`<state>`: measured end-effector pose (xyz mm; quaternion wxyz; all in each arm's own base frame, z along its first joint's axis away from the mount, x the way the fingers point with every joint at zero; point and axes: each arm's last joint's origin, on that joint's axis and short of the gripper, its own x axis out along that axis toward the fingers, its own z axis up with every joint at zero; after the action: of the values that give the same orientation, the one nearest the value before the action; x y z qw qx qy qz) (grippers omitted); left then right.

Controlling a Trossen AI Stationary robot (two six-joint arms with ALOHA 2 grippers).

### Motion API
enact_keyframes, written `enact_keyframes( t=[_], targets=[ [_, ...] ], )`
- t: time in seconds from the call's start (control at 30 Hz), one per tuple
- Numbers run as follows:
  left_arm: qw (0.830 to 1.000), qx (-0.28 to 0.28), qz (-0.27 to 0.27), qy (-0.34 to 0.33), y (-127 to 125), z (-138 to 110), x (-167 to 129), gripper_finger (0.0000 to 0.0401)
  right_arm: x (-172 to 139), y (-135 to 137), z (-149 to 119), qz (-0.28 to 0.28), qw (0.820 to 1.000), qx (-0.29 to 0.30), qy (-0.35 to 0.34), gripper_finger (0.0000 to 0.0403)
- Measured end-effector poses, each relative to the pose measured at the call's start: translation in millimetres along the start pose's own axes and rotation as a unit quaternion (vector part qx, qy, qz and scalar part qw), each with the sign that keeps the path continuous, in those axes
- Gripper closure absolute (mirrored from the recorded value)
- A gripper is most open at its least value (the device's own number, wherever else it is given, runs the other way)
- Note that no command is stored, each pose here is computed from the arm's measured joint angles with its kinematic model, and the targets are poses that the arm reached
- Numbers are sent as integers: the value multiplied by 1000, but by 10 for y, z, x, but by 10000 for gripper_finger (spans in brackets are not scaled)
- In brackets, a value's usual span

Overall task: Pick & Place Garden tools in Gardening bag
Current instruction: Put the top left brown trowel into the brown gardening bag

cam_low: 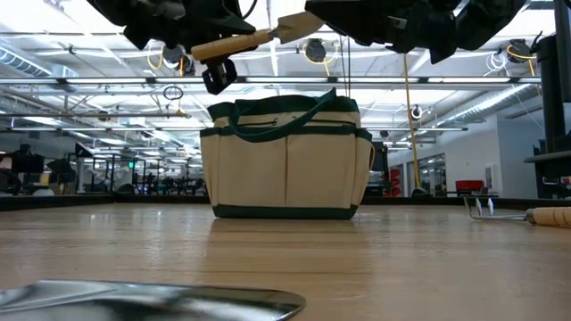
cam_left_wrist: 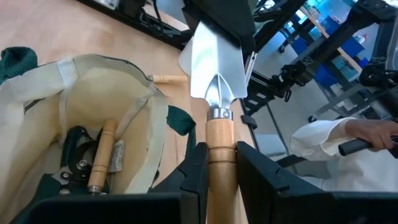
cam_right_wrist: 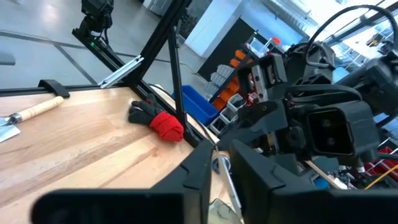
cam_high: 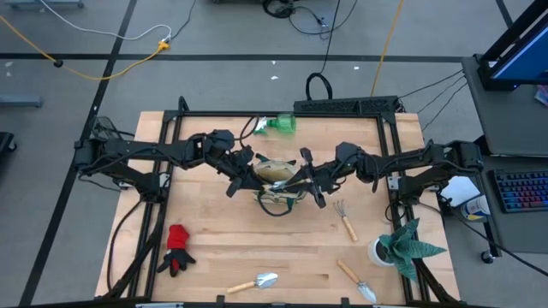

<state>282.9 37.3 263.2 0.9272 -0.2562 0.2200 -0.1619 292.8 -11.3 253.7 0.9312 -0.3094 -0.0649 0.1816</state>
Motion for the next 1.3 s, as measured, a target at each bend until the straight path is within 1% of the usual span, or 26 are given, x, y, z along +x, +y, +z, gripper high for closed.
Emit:
enact_keyframes(
  t=[0.1,0.2,0.53,0.67,0.8,0.87,1.1,1.2,1.3],
  targets=[
    [1000,1,-1,-2,-2,3,0,336,-1,2,-5,0,1000,0,4,377],
    [1000,1,-1,-1,-4,2,2,336,1,0,-19,-16,1000,-2,21,397],
    [1000,4,-1,-1,-2,-2,2,336,-2,-2,-32,-21,999,0,31,401],
    [1000,30,0,-1,-2,-2,3,334,-2,3,-39,-20,999,27,35,402],
    [999,51,7,-1,2,-5,3,318,-7,18,-65,-15,997,59,49,402],
    [998,63,18,-13,0,17,4,309,-7,26,-83,-15,995,79,57,402],
    [995,73,61,-23,25,21,-2,280,-14,62,-133,-9,987,134,83,403],
    [995,70,73,-22,36,13,-3,275,-31,78,-165,-39,983,143,103,403],
    [995,67,77,-17,41,3,-3,275,-70,92,-203,-78,976,158,131,403]
  ],
)
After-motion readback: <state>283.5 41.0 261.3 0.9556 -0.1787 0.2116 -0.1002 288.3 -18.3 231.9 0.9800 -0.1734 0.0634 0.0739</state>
